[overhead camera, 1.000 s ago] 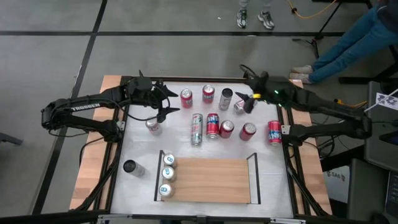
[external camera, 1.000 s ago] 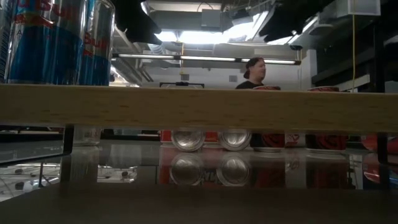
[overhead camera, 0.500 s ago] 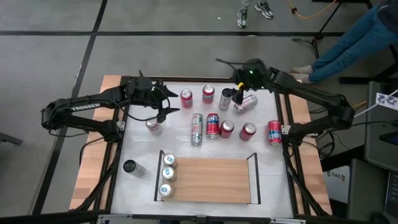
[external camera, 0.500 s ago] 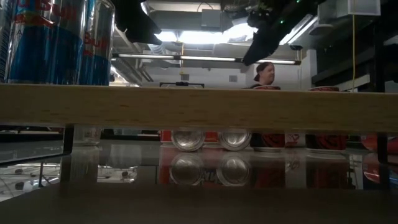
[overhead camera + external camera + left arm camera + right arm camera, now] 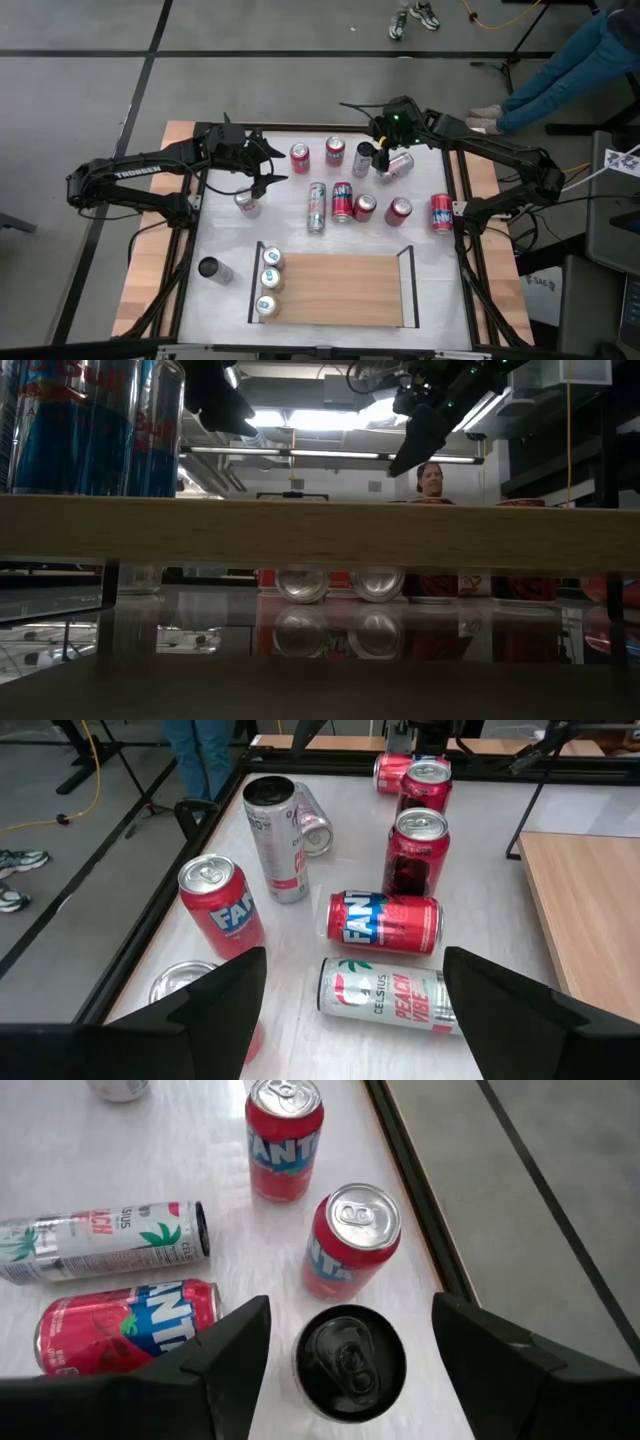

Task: Place canned beverage on shelf
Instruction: Put the top white soda can on the shelf

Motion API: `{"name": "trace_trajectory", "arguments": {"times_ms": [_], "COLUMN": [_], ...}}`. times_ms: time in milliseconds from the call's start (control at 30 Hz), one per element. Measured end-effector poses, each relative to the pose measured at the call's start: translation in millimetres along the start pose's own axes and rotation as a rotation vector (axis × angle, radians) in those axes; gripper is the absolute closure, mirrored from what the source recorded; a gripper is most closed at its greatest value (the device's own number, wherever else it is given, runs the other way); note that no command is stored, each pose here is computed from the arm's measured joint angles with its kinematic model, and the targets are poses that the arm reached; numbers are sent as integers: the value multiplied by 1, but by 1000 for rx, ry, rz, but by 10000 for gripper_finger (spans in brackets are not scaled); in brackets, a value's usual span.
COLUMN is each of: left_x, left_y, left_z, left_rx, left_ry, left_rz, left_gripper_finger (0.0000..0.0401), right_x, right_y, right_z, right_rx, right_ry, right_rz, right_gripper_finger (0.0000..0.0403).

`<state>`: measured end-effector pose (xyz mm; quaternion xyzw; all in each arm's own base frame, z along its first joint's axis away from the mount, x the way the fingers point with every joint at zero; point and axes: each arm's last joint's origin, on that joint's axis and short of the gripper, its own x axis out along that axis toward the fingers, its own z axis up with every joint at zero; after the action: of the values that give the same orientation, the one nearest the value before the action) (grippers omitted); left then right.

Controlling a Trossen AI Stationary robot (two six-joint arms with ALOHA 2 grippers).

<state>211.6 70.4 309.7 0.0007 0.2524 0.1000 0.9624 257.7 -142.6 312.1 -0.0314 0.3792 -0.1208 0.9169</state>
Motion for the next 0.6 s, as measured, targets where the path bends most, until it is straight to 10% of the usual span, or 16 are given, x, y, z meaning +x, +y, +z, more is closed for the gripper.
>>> {"name": "trace_trajectory", "arguments": {"times_ms": [600], "left_x": [0], "left_y": [0], "left_z": [0], "left_rx": [-1], "left_ry": [-1], "left_rz": [0], "left_gripper_finger": [104], "right_x": [32], "right_y": [0], "right_z": [-11], "right_rx": [-11], "right_ry": [120], "right_rz": [59], "right_gripper_finger": [134]}}
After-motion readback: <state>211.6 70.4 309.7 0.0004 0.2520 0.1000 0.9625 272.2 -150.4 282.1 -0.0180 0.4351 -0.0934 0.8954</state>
